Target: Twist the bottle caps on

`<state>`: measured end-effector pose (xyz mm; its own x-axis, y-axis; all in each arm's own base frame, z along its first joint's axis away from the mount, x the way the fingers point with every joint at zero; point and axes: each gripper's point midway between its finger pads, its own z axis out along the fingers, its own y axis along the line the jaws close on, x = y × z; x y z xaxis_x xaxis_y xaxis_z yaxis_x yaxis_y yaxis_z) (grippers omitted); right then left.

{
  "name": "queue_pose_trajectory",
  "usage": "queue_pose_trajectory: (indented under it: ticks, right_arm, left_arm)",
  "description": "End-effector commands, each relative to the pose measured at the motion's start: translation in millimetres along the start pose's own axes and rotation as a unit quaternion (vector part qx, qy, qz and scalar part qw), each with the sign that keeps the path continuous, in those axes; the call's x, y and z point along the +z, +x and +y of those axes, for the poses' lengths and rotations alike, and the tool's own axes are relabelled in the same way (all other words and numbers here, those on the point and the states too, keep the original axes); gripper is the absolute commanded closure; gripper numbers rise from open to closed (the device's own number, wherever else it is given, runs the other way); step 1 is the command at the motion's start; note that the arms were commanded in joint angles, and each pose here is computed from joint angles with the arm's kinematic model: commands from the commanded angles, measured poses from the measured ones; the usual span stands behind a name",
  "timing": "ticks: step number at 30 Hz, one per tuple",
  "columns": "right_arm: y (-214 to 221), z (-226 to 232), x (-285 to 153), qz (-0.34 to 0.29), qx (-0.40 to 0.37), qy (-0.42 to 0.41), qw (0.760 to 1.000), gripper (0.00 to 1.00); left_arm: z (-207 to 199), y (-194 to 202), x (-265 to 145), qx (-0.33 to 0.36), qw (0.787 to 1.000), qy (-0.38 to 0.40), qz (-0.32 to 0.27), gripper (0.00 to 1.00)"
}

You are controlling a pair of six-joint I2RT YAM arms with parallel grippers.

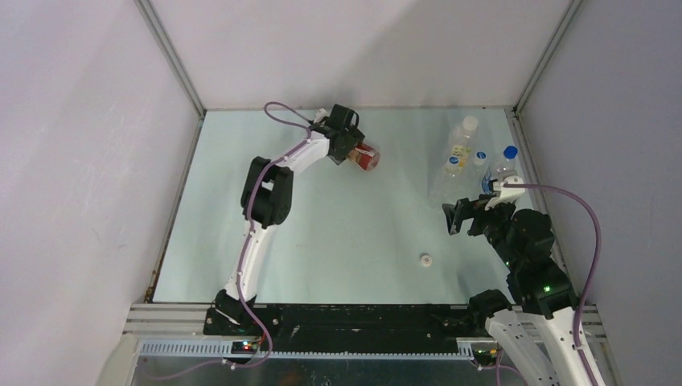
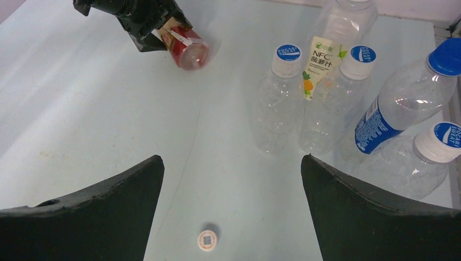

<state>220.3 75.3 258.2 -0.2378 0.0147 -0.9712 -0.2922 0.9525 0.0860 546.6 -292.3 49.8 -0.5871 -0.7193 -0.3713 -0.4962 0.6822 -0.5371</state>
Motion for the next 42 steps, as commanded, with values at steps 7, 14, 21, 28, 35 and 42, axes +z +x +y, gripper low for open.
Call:
queue_pose_trajectory:
  ticks: [7,14,21,28,35,42]
  right_arm:
    - [-11,10,1,-0.015,-0.003,-0.03,0.999,0.04]
    - [5,35,-10,0.064,0.043,-0.084,0.993,0.05]
    - [33,61,-21,0.164,0.13,-0.128,0.969,0.09]
    - [51,61,-23,0.216,0.187,-0.099,0.953,0.01]
    - [48,68,-24,0.163,0.225,-0.118,0.953,0.01]
    - [76,52,-16,0.184,0.263,-0.051,0.946,0.01]
  left_arm:
    - [75,23,-74,0.156,0.984,-0.046,0.076,0.3]
    - [150,50,-133,0.34,0.927,-0.056,0.152,0.31]
    - [198,91,-175,0.537,0.814,-0.076,0.209,0.28]
    - [202,111,-184,0.559,0.804,-0.063,0.191,0.21]
    - [205,112,-191,0.523,0.836,-0.037,0.16,0.16]
    - [209,112,-191,0.508,0.85,-0.02,0.137,0.21]
